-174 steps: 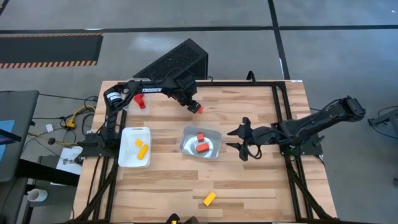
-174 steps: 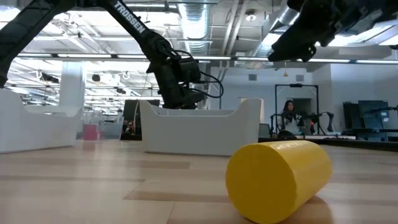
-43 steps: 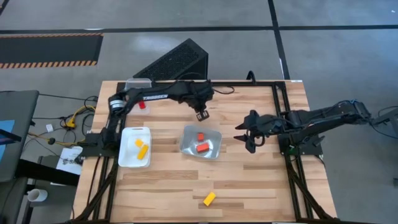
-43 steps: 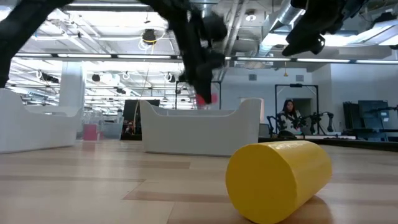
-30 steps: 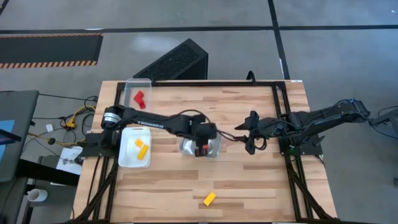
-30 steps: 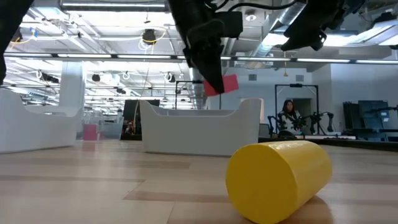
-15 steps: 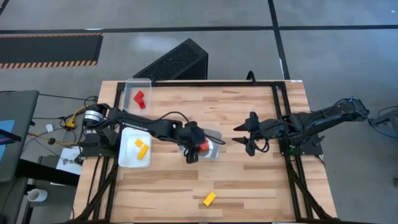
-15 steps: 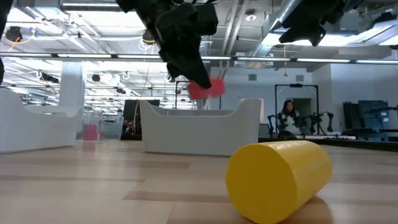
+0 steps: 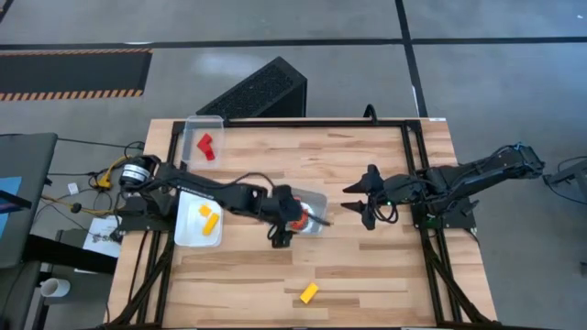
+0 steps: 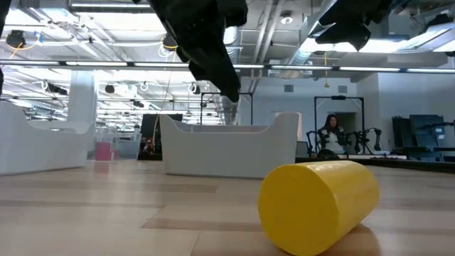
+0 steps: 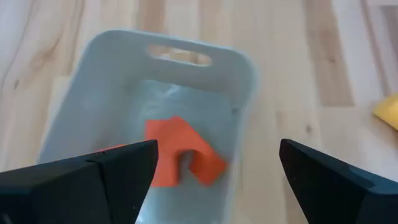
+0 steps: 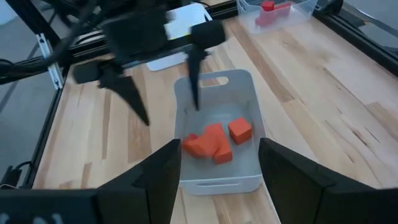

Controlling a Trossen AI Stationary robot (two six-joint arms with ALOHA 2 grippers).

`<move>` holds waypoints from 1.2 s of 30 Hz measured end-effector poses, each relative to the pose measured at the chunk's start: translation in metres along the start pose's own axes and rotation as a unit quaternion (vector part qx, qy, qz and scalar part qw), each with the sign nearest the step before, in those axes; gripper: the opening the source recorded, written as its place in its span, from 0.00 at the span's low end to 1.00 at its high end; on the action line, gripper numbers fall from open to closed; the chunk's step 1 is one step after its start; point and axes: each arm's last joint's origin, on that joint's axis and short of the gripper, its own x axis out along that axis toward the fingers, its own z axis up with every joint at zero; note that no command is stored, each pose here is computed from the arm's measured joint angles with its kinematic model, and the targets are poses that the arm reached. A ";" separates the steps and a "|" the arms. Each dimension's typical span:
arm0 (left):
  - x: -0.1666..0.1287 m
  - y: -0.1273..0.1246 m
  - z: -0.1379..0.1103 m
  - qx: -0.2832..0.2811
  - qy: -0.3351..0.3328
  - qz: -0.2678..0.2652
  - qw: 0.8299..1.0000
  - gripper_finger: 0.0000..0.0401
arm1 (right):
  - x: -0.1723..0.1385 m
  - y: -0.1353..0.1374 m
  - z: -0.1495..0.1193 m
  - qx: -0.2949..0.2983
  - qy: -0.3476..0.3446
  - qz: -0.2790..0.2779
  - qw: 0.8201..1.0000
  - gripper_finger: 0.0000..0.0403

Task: Sort & place blocks by color
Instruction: Put the yellow wooden block into the white bin

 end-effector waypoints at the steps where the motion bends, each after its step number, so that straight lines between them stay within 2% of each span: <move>1: -0.001 -0.005 0.000 0.007 -0.002 0.001 1.000 0.79 | 0.000 0.000 0.000 0.001 0.000 0.000 1.000 0.59; 7: -0.005 -0.038 -0.002 0.049 -0.025 0.000 0.998 0.73 | 0.000 0.000 0.000 0.024 0.000 0.000 1.000 0.59; 11: -0.006 -0.054 -0.006 0.033 -0.022 -0.014 0.999 0.70 | 0.000 0.001 0.001 0.059 -0.006 0.003 0.998 0.59; 17: -0.010 -0.073 -0.010 0.024 -0.028 -0.026 0.999 0.67 | 0.001 0.002 0.003 0.070 -0.015 0.007 0.997 0.59; 25: -0.009 -0.092 -0.019 0.028 -0.054 -0.048 0.997 0.67 | 0.008 0.007 0.000 0.078 -0.005 0.014 0.997 0.59; 28: -0.003 -0.097 -0.025 0.014 -0.082 -0.073 0.994 0.67 | 0.009 0.012 -0.001 0.091 -0.006 0.022 0.996 0.59; 32: 0.001 -0.101 -0.030 -0.004 -0.104 -0.117 0.988 0.69 | 0.016 0.019 -0.008 0.080 0.013 0.027 0.996 0.59; 36: 0.002 -0.102 -0.033 0.004 -0.105 -0.127 0.986 0.71 | 0.024 0.025 -0.013 0.072 0.026 0.028 0.997 0.59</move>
